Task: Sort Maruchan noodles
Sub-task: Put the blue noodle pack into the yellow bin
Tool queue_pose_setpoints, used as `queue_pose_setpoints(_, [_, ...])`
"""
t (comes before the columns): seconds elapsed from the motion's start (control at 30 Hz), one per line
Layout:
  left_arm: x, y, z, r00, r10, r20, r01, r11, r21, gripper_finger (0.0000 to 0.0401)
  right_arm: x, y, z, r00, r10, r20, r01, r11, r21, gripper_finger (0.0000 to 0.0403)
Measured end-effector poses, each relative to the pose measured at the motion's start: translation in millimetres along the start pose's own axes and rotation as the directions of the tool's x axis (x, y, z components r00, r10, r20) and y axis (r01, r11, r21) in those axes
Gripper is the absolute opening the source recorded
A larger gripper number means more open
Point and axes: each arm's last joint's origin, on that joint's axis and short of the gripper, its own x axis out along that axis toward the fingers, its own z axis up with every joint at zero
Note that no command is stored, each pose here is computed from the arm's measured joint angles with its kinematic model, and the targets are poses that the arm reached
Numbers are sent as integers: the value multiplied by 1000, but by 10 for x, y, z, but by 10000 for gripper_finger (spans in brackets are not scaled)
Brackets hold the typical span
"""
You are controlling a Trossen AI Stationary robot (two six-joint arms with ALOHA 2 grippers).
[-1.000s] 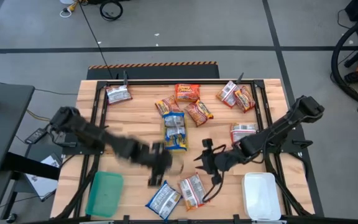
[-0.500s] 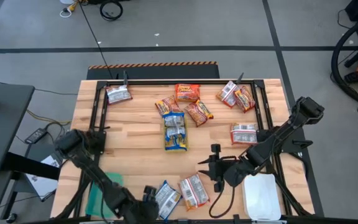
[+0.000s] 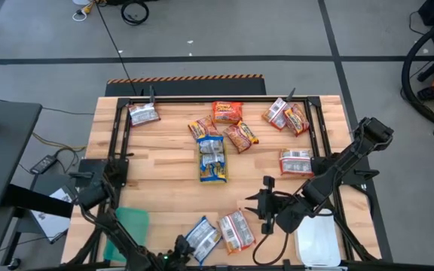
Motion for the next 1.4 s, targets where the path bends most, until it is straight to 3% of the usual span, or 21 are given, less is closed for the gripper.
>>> queue_pose_setpoints(0.2, [12, 38, -47, 998, 52, -34, -51, 998, 37, 188, -4, 6, -2, 1000, 3, 0, -3, 1000, 4, 142])
queue_pose_setpoints(0.47, [238, 246, -53, 992, 62, -108, -66, 997, -41, 92, 11, -10, 10, 1000, 0, 2, 0, 1000, 7, 142])
queue_pose_setpoints(0.6, [206, 425, 47, 990, -12, -137, -7, 991, -134, 21, -26, 3, 18, 997, 76, -23, -76, 997, 16, 142])
queue_pose_setpoints(0.67, [160, 602, 118, 980, -95, -177, 56, 975, -214, 10, -45, 6, 34, 993, 112, -27, -111, 993, 36, 141])
queue_pose_setpoints(0.87, [-133, 1485, 334, 967, -116, -225, 18, 919, -394, 8, -48, 24, 28, 984, 172, -52, -171, 985, 13, 131])
queue_pose_setpoints(1.03, [-338, 2482, 336, 969, -122, -213, -26, 813, -581, 7, -41, 15, 25, 988, 148, -41, -149, 988, -39, 125])
queue_pose_setpoints(1.23, [-542, 3634, 65, 987, -51, -154, -89, 624, -776, 6, 137, -211, -90, 996, -86, -3, 86, 996, -21, 125])
queue_pose_setpoints(1.4, [-507, 4295, -355, 969, 31, -245, -216, 589, -779, 6, 347, -548, -114, 939, -341, 35, 341, 940, 2, 125])
